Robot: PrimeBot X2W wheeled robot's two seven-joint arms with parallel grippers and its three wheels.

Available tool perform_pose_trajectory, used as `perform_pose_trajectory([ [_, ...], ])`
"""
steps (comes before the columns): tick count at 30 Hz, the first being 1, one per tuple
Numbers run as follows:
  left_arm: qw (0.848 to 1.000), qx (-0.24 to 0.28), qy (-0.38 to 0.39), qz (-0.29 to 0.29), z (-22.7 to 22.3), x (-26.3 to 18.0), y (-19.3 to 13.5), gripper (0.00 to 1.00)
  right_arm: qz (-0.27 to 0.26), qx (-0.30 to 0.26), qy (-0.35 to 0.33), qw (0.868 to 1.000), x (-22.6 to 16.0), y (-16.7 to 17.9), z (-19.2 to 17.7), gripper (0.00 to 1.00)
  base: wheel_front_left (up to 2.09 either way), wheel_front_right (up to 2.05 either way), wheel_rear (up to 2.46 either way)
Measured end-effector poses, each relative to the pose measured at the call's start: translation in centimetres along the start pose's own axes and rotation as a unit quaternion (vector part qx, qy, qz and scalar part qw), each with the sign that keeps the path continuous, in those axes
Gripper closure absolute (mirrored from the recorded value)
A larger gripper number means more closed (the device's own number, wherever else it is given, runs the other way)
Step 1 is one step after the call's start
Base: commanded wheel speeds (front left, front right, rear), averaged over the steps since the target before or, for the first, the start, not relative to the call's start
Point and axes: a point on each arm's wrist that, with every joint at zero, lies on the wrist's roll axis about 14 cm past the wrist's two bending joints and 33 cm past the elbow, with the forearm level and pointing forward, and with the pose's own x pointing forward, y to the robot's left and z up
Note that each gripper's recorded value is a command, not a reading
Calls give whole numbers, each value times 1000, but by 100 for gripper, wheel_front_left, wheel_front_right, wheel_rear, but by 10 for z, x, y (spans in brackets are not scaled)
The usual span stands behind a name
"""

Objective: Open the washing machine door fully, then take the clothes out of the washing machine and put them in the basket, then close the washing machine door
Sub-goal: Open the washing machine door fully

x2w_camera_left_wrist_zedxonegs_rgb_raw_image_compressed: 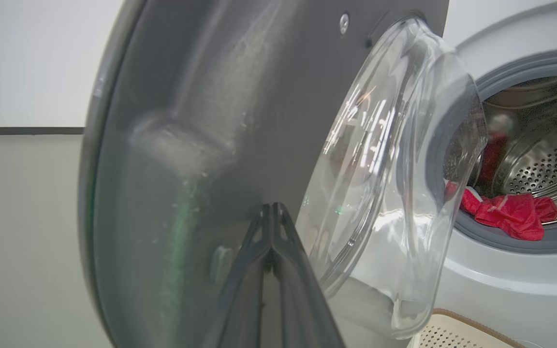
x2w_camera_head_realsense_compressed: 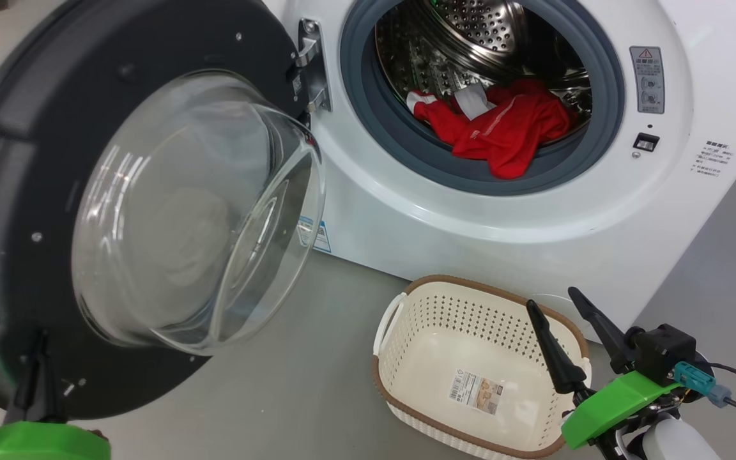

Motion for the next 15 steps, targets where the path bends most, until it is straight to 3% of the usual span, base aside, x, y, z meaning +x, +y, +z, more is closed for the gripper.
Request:
perform_pose_trajectory([
  [15, 998, 31, 0, 52, 0, 39, 41, 100, -10, -2, 5, 1000, 1, -17, -6, 0, 0, 0, 0],
])
